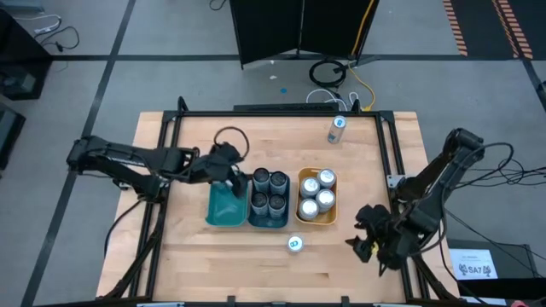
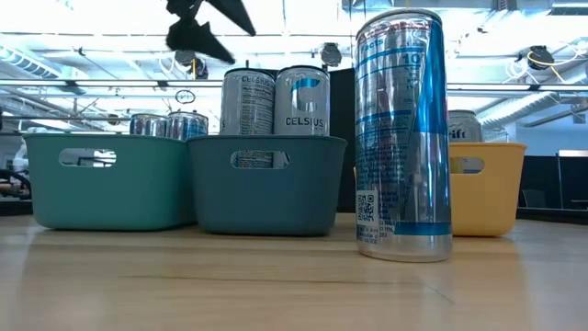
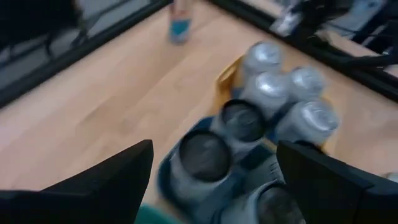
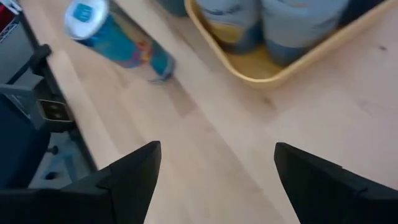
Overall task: Sort soda cans
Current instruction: Put the bottom blue soda can into the green bin
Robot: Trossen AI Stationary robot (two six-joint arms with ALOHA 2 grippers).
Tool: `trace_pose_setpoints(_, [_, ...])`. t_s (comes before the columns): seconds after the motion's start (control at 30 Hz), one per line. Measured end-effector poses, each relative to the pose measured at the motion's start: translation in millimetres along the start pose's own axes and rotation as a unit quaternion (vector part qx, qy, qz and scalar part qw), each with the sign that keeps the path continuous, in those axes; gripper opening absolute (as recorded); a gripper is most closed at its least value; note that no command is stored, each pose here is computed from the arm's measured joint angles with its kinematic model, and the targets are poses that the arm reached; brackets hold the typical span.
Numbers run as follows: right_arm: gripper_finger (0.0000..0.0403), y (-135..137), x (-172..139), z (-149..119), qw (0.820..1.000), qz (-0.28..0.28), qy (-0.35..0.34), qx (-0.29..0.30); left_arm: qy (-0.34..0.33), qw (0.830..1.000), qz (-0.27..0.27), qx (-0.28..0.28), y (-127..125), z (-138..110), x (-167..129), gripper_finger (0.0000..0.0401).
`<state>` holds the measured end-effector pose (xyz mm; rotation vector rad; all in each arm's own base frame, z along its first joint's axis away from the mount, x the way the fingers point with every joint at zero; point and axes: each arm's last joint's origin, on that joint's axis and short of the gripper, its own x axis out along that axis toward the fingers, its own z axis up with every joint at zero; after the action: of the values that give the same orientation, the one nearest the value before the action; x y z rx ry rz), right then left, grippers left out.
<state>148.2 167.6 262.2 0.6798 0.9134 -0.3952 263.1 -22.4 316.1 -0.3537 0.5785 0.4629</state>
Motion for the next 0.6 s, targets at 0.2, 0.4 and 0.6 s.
trace_pose_setpoints(0.2, [0.0306,-30,1,0,0.999,-0.002,0.002,-0.043,-0.03,0.998,-0.038,0.048,-27,-2,23,0.035])
trace_pose_setpoints(0.4, [0.0306,-59,-6,2,0.994,0.023,0.001,-0.107,-0.008,0.994,-0.045,0.097,-59,12,29,0.035])
trace_pose_setpoints(0.6, [0.0306,-94,-15,8,0.987,0.067,-0.037,-0.138,-0.007,0.981,-0.054,0.188,-107,31,29,0.035])
